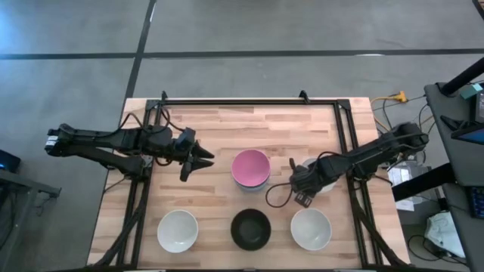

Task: Nest bowls inside each other
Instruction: Stack the top white bowl on top of the pink bowl

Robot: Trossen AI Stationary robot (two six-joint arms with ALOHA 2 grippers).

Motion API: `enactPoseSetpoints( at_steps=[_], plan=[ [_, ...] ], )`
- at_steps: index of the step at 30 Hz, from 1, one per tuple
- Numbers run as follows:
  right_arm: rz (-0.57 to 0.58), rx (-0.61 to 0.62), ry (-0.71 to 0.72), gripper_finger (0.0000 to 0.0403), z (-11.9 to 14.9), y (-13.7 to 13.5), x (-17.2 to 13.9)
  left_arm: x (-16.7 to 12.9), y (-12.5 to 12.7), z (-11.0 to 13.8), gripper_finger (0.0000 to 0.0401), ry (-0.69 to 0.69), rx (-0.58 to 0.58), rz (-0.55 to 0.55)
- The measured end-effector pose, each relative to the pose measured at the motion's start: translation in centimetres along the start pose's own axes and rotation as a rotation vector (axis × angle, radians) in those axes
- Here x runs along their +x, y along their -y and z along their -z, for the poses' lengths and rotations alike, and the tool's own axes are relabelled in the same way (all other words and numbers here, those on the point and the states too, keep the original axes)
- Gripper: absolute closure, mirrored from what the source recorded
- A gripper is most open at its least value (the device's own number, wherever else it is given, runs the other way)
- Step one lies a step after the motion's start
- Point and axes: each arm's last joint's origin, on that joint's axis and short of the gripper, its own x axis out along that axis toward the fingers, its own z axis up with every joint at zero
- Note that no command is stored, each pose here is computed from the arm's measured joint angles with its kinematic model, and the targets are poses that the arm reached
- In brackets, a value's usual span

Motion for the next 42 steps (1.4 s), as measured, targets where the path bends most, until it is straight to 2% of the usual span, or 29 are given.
enactPoseSetpoints(
  at_steps=[2, 8, 11, 15, 19, 21, 24, 27, 29, 34, 37, 42],
  plan=[
    [-0.019, -0.004, 0.016, 0.0383, 0.2, 0.2, -0.6, 0.0, 0.0, 0.0, 0.0267, 0.0, 0.0, 0.004],
    [-0.127, -0.007, 0.157, 0.0393, 0.5, 0.5, -4.0, -0.1, 0.1, -0.1, 0.0267, -0.006, 0.0, 0.025],
    [-0.194, -0.03, 0.295, 0.0393, 0.5, 0.6, -6.6, -0.1, 0.2, 0.0, 0.0267, -0.012, 0.002, 0.03],
    [-0.298, -0.182, 0.564, 0.0394, 0.3, -0.1, -10.5, -0.3, 0.2, 0.1, 0.0267, -0.015, 0.011, 0.031],
    [-0.242, -0.259, 0.815, 0.0394, 0.0, -0.7, -14.4, -0.6, 0.2, 0.2, 0.0267, -0.025, 0.011, 0.029],
    [-0.197, -0.309, 0.889, 0.0394, -0.5, -1.3, -16.0, -0.8, 0.1, 0.5, 0.0267, -0.047, 0.012, 0.022],
    [-0.129, -0.458, 0.936, 0.0394, -1.7, -3.1, -17.4, -1.1, 0.2, 0.7, 0.0267, -0.063, 0.014, 0.025],
    [-0.101, -0.64, 0.911, 0.0394, -3.1, -5.6, -17.7, -1.3, 0.1, 1.1, 0.0267, -0.078, 0.015, 0.022],
    [-0.105, -0.698, 0.88, 0.0394, -4.2, -7.3, -17.4, -1.6, 0.0, 1.4, 0.0267, -0.089, 0.015, 0.017],
    [-0.089, -0.768, 0.7, 0.0394, -6.3, -10.6, -16.4, -2.3, -0.1, 1.7, 0.0267, -0.079, 0.016, 0.027],
    [-0.021, -0.759, 0.564, 0.0394, -7.0, -11.7, -16.0, -2.7, -0.3, 2.1, 0.0267, -0.071, 0.015, 0.032],
    [0.03, -0.748, 0.43, 0.0394, -7.9, -13.0, -15.6, -3.0, -0.7, 3.0, 0.0267, -0.075, 0.009, 0.031]
  ],
)
